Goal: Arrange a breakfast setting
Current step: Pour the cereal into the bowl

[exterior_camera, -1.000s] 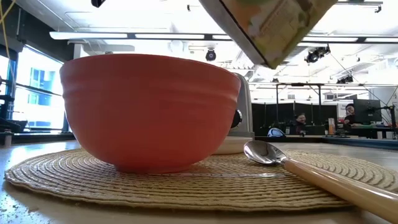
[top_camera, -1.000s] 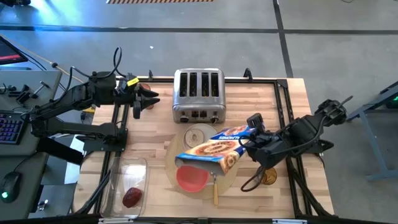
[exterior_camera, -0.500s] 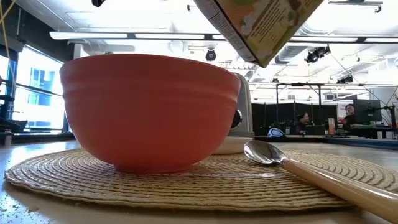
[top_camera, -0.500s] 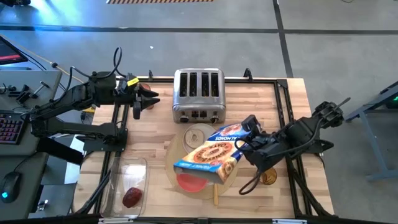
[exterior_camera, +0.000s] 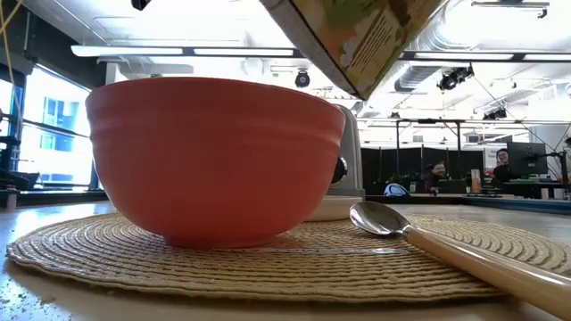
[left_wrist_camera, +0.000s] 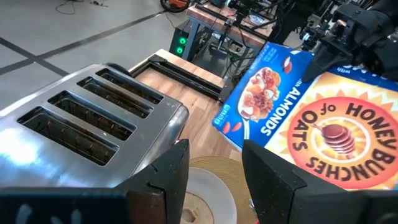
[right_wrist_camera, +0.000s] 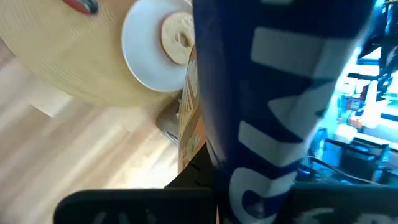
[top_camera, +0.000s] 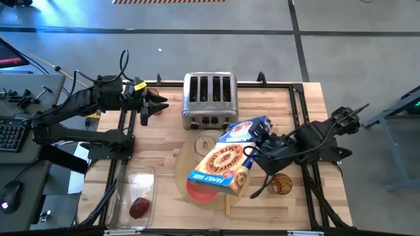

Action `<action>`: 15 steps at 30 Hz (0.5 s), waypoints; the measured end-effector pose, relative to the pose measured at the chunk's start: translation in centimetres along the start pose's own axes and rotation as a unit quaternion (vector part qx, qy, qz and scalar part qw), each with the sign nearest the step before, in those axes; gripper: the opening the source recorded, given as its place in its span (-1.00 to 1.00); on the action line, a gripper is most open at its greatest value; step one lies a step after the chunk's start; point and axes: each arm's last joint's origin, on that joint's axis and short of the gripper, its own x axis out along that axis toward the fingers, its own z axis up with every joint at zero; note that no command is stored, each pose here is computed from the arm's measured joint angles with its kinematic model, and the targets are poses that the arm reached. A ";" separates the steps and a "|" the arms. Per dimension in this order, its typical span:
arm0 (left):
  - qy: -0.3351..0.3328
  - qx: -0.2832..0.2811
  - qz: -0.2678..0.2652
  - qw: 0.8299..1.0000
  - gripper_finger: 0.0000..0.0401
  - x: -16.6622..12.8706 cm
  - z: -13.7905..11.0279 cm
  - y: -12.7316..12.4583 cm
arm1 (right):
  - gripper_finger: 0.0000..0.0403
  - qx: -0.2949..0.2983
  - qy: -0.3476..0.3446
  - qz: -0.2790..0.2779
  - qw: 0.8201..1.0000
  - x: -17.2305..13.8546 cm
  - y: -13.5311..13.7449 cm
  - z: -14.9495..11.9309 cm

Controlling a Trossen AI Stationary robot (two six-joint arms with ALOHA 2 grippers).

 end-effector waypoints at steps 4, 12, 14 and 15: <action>0.000 0.000 0.000 1.000 -0.31 0.0 0.0 0.0 | -1.00 -0.045 0.018 -0.006 0.999 0.8 -0.1 0.5; 0.002 0.000 0.001 1.000 -0.31 0.0 0.0 0.0 | -1.00 -0.116 0.045 -0.021 0.992 1.8 0.0 1.4; 0.002 0.000 0.001 1.000 -0.31 0.0 0.0 0.0 | -1.00 -0.129 0.053 -0.030 0.990 1.8 0.0 1.4; 0.002 0.000 0.001 1.000 -0.31 0.0 0.0 0.0 | -1.00 -0.135 0.056 -0.033 0.989 1.8 0.0 1.4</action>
